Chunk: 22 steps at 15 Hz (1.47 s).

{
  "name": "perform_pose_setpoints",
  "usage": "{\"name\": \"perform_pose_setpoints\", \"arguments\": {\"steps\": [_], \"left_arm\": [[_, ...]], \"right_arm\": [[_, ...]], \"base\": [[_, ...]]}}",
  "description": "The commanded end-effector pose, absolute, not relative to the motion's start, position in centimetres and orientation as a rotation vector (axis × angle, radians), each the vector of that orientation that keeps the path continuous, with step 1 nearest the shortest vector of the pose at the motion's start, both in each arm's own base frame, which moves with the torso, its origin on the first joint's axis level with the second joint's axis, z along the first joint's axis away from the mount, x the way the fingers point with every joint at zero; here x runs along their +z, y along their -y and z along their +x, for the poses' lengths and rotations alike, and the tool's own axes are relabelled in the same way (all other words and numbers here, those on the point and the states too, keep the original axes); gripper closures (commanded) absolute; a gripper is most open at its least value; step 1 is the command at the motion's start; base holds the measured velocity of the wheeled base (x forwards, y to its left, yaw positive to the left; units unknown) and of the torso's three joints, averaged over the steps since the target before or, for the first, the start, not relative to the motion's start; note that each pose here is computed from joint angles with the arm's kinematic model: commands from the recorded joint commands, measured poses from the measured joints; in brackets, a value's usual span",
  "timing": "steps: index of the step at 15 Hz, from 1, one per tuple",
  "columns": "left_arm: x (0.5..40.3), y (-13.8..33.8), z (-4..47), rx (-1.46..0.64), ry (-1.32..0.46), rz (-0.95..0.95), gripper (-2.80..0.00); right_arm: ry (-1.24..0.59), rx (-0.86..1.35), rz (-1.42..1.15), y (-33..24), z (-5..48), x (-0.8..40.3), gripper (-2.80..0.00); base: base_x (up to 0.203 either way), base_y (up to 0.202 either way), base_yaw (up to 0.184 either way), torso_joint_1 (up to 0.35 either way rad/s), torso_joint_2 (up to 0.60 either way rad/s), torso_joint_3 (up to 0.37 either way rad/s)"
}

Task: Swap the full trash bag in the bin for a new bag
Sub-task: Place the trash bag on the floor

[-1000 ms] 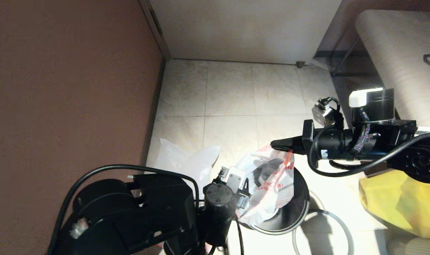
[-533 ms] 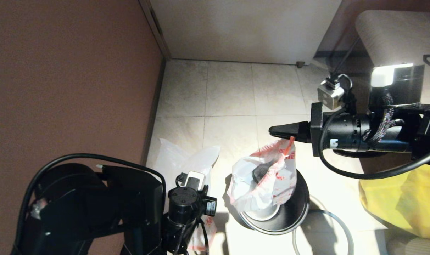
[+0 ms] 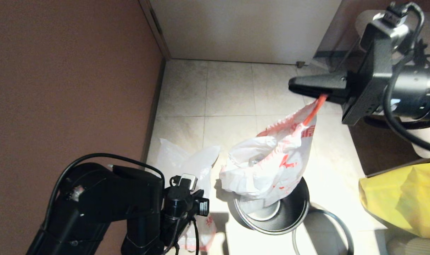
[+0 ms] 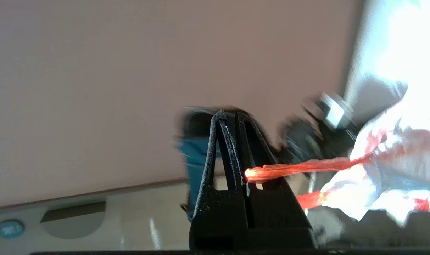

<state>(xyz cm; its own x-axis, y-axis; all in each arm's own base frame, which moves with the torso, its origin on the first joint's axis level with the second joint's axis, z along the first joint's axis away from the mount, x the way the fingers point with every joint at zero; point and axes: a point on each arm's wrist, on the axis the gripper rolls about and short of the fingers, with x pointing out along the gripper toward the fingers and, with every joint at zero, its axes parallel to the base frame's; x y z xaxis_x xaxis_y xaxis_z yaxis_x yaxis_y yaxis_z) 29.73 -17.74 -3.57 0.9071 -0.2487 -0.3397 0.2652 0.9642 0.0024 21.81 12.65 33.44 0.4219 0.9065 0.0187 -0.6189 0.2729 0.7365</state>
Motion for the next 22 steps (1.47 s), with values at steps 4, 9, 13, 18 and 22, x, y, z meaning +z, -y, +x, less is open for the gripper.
{"name": "perform_pose_setpoints", "arguments": {"steps": [4, 9, 13, 18, 22], "left_arm": [[-4.6, 18.4, 30.0, -0.278, -0.347, 0.057, 0.0], [-4.5, 18.7, 30.1, -0.283, -0.336, 0.052, 0.0], [-4.1, 18.8, 30.8, -0.278, -0.308, 0.039, 0.0], [-4.3, 18.7, 31.1, -0.269, -0.307, 0.037, 0.0], [-4.4, 18.5, 31.3, -0.263, -0.307, 0.035, 0.0]], "right_arm": [[-0.225, 1.13, 0.684, -10.1, 18.0, 41.4, 0.0], [-0.003, 0.928, 0.545, -7.9, 15.9, 47.5, 0.0], [0.126, 0.517, 0.374, -7.0, 17.2, 47.2, 0.0], [0.287, 0.422, 0.386, -6.2, 17.5, 48.5, 0.0], [0.183, 0.179, 0.408, -4.8, 22.4, 44.9, 0.0]], "base": [[0.0, 0.0, 0.0, 0.0, 0.0, 0.0], [0.0, 0.0, 0.0, 0.0, 0.0, 0.0], [0.0, 0.0, 0.0, 0.0, 0.0, 0.0], [0.0, 0.0, 0.0, 0.0, 0.0, 0.0], [0.0, 0.0, 0.0, 0.0, 0.0, 0.0]]}}
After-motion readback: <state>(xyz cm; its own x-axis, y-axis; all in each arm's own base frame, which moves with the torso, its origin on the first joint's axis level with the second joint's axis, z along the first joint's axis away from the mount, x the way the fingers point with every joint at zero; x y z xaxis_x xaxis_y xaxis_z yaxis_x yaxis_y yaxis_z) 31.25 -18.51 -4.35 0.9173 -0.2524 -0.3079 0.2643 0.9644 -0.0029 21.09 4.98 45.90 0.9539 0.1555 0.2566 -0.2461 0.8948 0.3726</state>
